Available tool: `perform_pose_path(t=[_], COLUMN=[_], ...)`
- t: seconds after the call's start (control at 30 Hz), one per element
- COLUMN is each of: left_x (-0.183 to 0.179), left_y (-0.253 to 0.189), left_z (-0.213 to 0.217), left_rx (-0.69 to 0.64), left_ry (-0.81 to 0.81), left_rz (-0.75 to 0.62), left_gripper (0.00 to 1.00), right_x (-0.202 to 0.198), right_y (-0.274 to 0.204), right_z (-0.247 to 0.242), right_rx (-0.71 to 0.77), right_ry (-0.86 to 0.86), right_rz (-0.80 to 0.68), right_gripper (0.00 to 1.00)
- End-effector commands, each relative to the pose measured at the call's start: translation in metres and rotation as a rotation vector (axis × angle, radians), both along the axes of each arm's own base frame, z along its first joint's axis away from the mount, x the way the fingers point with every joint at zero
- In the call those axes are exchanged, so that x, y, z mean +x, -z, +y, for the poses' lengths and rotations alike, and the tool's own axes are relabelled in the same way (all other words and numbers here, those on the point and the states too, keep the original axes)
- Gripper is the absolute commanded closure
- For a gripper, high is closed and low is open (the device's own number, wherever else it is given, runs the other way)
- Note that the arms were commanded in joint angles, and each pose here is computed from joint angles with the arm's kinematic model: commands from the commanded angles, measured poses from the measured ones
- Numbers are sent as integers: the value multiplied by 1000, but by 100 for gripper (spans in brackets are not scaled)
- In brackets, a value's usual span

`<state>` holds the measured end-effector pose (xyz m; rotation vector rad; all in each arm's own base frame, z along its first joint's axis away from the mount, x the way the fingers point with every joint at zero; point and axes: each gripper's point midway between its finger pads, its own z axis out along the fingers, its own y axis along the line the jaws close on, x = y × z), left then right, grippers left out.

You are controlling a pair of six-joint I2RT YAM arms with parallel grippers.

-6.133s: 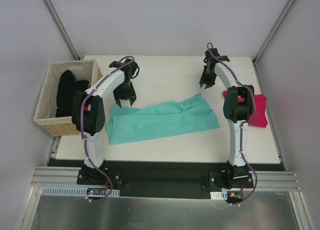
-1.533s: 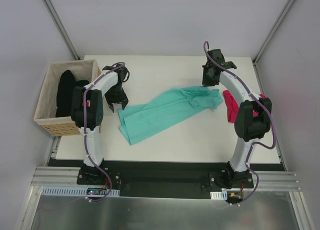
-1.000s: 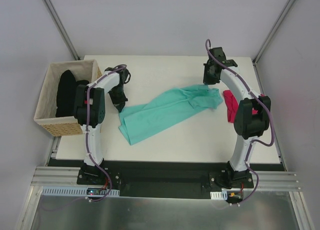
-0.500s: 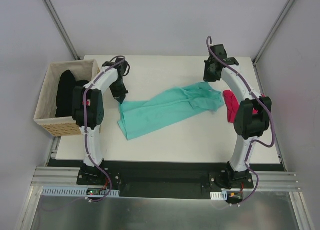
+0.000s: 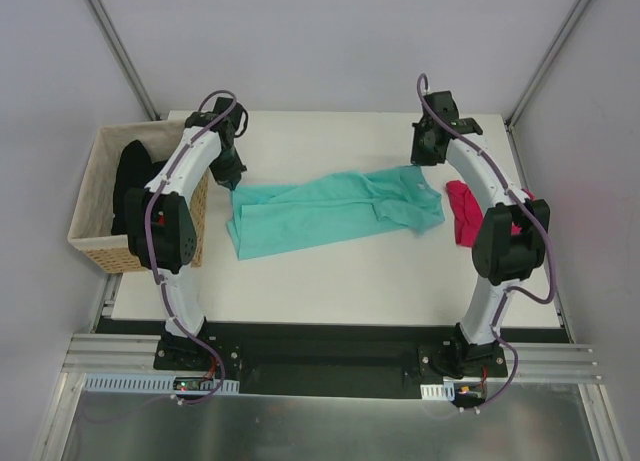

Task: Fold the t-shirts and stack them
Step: Grap the side of the flattened tshirt furthest away from the robot with both arms, then fold the other side of the tshirt into a rectangle

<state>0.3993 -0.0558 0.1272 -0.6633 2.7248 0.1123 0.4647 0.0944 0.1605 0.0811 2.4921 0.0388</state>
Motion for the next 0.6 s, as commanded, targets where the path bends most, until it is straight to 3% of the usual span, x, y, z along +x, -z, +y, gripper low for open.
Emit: perform_pose_path(t=[0.0,0.27,0.57], left_x=[-22,-37,-42], left_y=[-18,-18,-15], left_z=[23,35,37], left_rx=[68,98,103], left_ry=[-44,-90,-106], left_rz=[-9,-2,4], left_gripper=[100,100,100], right_x=[-19,-48,-45], right_y=[-23,-8,1], right_z=[-13,-23,-34], right_rx=[-21,-38,-93], right_ry=[23,59,99], right_rz=[-47,-6,17], right_gripper=[99,99,99])
